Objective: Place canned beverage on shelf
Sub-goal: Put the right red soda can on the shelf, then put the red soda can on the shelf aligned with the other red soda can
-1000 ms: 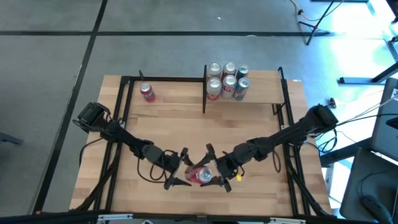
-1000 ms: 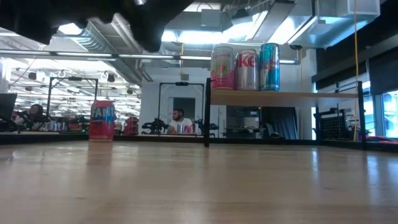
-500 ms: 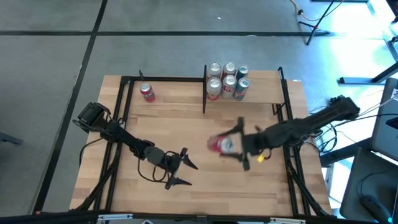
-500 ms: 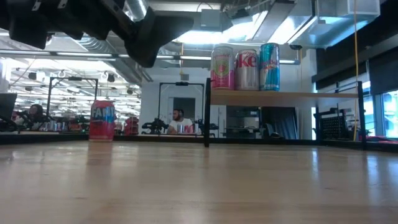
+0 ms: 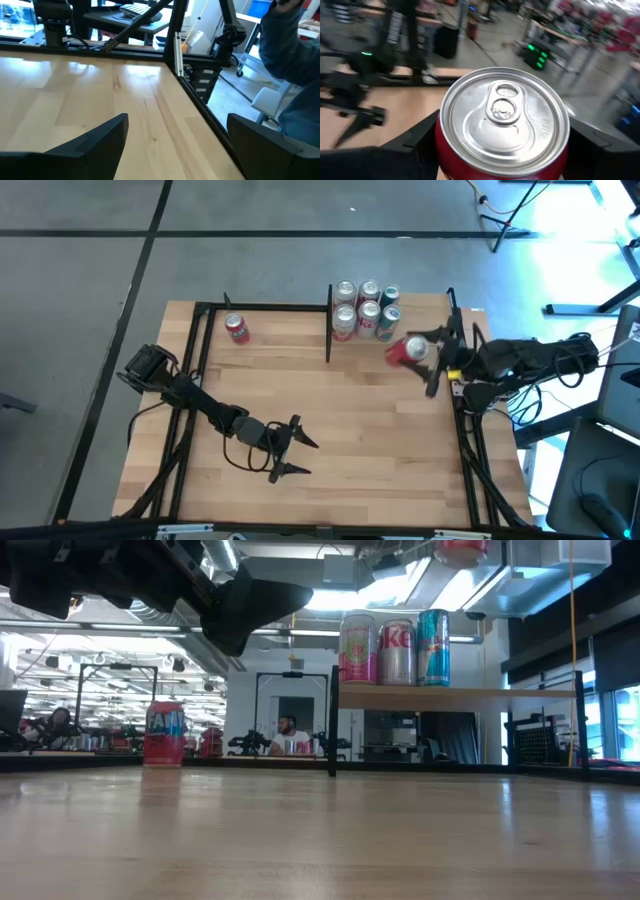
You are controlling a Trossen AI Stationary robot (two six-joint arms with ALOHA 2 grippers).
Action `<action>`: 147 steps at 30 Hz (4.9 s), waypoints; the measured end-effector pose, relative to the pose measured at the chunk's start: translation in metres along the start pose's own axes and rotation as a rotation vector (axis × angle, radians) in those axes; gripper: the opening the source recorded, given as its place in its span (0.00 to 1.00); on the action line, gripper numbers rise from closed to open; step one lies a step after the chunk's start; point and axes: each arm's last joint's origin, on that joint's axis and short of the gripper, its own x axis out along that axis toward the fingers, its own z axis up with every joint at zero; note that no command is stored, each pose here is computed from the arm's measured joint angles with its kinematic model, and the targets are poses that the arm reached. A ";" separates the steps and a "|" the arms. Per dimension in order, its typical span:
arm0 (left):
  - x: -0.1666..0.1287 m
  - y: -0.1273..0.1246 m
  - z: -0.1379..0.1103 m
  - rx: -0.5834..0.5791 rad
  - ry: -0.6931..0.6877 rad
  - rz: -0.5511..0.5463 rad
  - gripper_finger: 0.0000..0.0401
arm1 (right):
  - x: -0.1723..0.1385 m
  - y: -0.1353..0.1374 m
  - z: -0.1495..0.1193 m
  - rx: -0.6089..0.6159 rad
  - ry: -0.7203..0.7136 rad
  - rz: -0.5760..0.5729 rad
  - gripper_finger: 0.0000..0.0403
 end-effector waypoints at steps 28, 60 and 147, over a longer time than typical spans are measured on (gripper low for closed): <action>0.000 0.001 -0.004 -0.022 0.035 0.013 0.82 | -0.001 -0.103 -0.036 0.147 0.281 -0.425 0.69; 0.000 0.001 -0.004 -0.020 0.035 0.043 0.82 | 0.061 -0.196 -0.121 0.354 0.341 -0.310 0.70; -0.133 0.116 0.084 -0.116 0.197 1.022 0.82 | 0.042 0.093 -0.085 -0.122 -0.017 0.387 0.89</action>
